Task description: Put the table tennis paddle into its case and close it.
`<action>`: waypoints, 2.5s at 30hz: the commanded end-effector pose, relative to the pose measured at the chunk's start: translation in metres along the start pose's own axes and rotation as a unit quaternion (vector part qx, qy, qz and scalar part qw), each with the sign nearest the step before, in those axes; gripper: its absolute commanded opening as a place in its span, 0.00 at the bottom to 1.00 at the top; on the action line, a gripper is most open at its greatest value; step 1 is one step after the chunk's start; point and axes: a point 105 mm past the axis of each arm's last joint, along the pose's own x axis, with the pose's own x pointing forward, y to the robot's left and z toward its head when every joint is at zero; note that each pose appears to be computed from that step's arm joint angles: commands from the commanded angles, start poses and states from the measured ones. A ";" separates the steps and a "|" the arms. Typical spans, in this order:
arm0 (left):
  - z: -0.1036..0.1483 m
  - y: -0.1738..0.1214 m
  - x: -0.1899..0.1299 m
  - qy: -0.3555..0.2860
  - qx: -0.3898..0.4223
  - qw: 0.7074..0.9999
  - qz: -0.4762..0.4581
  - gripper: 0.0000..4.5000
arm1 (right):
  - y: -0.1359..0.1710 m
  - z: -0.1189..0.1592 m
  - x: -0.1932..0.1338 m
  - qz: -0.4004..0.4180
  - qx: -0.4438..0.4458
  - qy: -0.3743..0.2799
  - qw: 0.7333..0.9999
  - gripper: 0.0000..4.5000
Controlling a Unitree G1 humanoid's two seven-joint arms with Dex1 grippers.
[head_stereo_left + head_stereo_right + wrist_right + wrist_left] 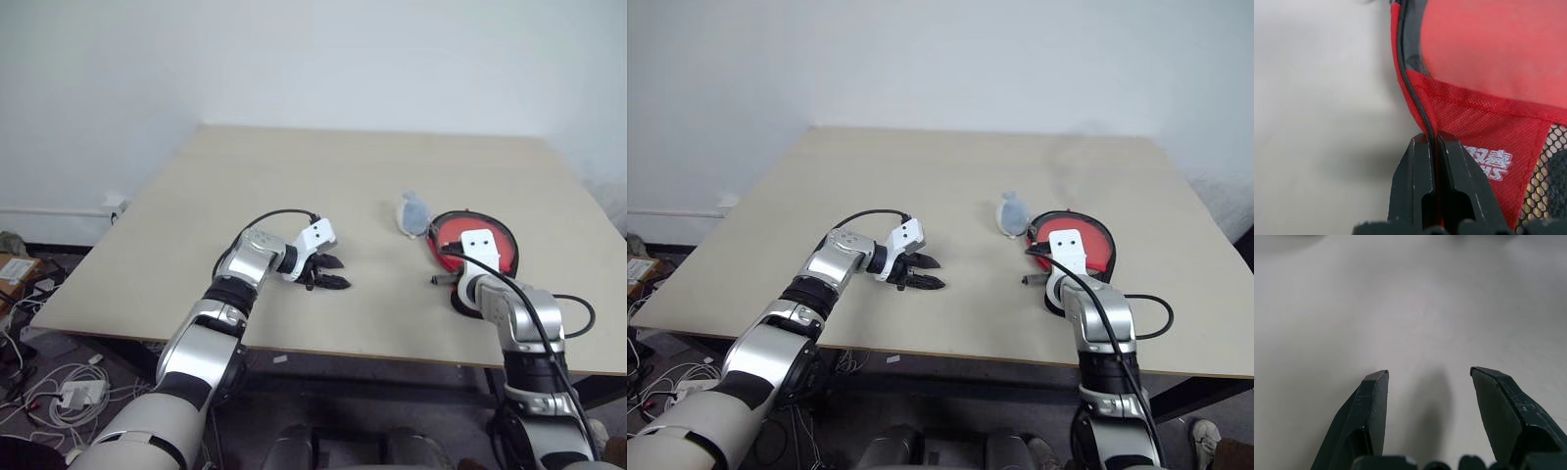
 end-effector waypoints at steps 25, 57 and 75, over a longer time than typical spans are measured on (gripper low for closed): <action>0.018 0.003 -0.009 -0.006 0.032 0.999 -0.015 0.62 | 0.091 -0.009 -0.077 0.260 -0.020 -0.056 0.964 0.00; 0.086 0.039 -0.046 -0.180 -0.129 0.975 0.035 0.62 | 0.039 0.041 0.025 0.075 0.157 -0.159 0.972 0.99; -0.005 0.022 -0.002 -0.033 -0.193 0.979 0.054 0.62 | 0.064 0.018 0.020 0.132 0.073 -0.151 0.977 0.99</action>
